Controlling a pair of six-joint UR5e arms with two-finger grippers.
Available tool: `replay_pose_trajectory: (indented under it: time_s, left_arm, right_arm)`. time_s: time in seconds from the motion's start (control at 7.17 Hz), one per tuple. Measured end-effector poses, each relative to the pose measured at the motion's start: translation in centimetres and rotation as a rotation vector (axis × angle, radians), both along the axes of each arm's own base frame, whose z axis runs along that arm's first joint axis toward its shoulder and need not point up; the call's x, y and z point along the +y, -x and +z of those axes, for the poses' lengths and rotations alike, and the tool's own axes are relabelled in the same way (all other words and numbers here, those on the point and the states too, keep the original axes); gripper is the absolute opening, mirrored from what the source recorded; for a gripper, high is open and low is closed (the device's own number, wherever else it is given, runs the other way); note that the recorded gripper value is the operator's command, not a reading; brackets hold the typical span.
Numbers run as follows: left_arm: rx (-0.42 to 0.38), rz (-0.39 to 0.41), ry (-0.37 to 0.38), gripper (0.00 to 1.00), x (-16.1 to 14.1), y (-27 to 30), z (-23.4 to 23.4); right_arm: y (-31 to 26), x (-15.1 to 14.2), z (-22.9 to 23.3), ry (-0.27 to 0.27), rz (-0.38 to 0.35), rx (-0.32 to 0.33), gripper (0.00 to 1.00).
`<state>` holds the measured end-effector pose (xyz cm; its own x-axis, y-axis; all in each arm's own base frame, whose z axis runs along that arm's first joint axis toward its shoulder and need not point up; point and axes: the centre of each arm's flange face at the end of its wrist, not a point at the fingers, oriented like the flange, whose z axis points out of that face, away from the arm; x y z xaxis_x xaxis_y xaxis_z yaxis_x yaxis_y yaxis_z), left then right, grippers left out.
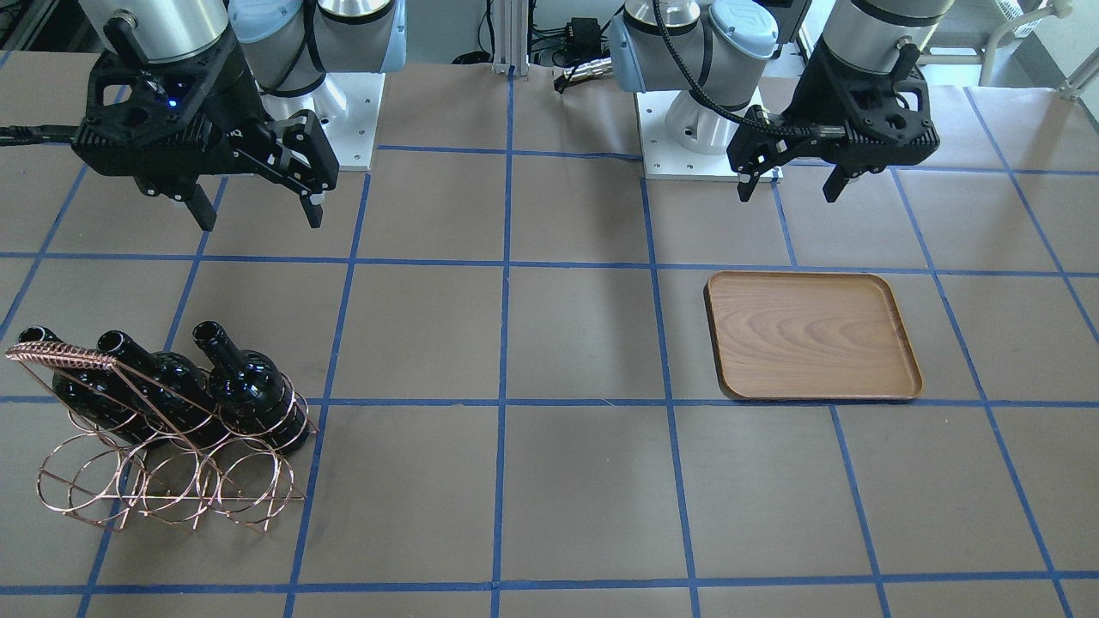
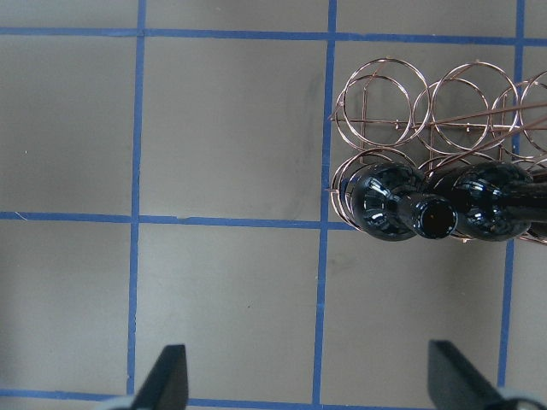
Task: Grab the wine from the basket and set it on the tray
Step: 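Lower the right gripper over the bottles in the copper rack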
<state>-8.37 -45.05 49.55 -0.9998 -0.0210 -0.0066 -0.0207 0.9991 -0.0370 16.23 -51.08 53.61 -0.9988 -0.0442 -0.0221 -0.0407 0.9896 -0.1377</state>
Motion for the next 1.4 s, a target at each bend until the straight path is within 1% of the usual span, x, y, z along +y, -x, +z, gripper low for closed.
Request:
replay_pose_trajectory:
  time_s: [0.28,0.56,0.7,0.84,0.98,1.12,1.26,1.4]
  left_arm:
    - [-0.003,0.000,-0.005,1.00,0.1,0.0,0.0]
    - [-0.007,0.000,-0.014,1.00,0.3,-0.1,-0.1]
    - [-0.007,0.000,-0.015,1.00,0.3,-0.1,-0.1]
    - [-0.007,0.001,-0.014,1.00,0.3,-0.1,-0.1]
    - [-0.008,0.001,-0.015,1.00,0.3,-0.1,-0.1]
    - [-0.009,0.001,-0.017,1.00,0.2,-0.1,-0.2]
    - [-0.009,0.002,-0.018,1.00,0.2,-0.2,-0.3]
    - [-0.009,0.003,-0.024,1.00,0.4,-0.2,-0.3]
  right_arm:
    - [0.3,-1.3,-0.2,0.057,-0.008,0.003,1.00]
    - [0.8,-2.1,-1.6,0.052,-0.011,0.006,1.00]
    - [2.0,-3.0,-2.7,0.038,-0.020,0.012,1.00]
    - [3.5,-4.3,-4.5,0.005,-0.025,0.030,1.00]
    - [4.6,-5.1,-6.0,-0.029,-0.014,0.078,1.00]
    - [5.4,-5.3,-6.7,-0.050,0.002,0.134,1.00]
    - [5.9,-5.1,-7.0,-0.076,0.018,0.166,1.00]
    - [6.1,-4.7,-7.1,-0.108,0.053,0.179,0.99]
